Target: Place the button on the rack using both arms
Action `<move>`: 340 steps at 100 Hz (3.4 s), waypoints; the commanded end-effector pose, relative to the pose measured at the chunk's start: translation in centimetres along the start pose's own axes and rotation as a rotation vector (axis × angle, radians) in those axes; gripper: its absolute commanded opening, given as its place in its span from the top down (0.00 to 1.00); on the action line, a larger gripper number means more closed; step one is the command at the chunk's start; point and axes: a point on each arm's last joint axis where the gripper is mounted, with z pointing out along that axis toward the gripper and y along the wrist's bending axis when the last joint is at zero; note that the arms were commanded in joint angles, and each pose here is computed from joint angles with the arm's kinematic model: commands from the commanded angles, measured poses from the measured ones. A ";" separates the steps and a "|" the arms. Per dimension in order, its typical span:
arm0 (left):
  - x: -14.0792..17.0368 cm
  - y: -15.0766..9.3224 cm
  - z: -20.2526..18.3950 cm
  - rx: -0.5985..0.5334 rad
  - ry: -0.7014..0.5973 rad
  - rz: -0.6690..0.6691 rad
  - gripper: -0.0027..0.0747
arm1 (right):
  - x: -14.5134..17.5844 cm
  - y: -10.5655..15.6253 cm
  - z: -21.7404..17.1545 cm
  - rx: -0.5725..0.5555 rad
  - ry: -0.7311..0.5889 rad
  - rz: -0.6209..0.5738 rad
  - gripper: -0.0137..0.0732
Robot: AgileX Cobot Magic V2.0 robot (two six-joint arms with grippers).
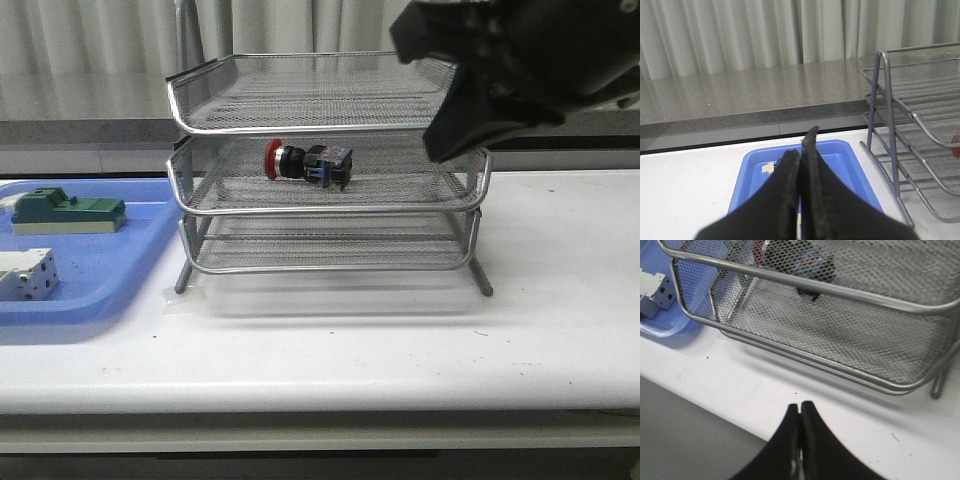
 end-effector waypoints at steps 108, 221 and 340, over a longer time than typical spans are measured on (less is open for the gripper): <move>-1.6 0.4 -0.1 -0.041 -0.093 -0.022 0.99 | 10.5 -3.1 -21.6 0.428 -0.507 -0.141 0.91; -1.6 0.4 -0.1 -0.041 -0.093 -0.022 0.99 | 12.0 -3.8 -19.8 0.429 -0.553 -0.151 0.91; -1.6 0.4 -0.1 -0.041 -0.093 -0.022 0.99 | 18.8 -6.5 -13.0 0.425 -0.686 -0.150 0.91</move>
